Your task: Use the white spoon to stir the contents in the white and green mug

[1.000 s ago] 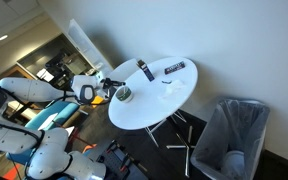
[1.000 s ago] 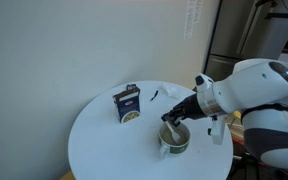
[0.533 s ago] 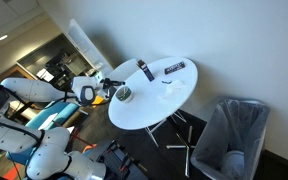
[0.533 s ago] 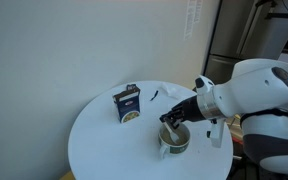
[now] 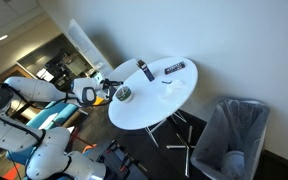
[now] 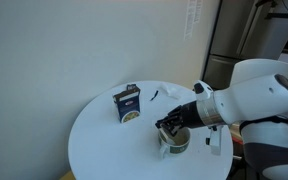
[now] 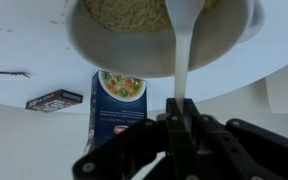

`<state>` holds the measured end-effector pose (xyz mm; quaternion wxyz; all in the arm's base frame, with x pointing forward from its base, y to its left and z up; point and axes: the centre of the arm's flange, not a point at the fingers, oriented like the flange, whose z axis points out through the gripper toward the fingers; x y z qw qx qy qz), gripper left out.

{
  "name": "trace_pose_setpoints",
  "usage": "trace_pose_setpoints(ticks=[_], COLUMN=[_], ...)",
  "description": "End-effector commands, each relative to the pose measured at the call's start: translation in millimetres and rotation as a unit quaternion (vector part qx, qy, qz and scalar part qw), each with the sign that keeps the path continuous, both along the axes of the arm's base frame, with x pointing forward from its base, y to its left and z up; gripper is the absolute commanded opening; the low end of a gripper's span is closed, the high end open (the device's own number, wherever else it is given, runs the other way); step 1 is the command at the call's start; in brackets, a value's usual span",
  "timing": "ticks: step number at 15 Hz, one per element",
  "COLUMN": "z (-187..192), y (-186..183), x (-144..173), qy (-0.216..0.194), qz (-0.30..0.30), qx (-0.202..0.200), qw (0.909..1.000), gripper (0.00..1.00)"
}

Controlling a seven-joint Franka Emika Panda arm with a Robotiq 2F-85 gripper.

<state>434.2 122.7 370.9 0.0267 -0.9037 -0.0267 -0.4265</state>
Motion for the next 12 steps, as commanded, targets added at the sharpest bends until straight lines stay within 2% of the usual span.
trace_pose_setpoints(ticks=[1, 4, 12], z=[-9.5, -7.6, 3.1], y=[-3.4, -8.9, -14.0], x=[3.4, 2.4, 2.8], qy=[0.024, 0.025, -0.023], qz=[0.010, -0.007, -0.022], qx=[0.010, 0.002, -0.015], qw=[0.9996, 0.9997, 0.9994], gripper=[0.03, 0.03, 0.03])
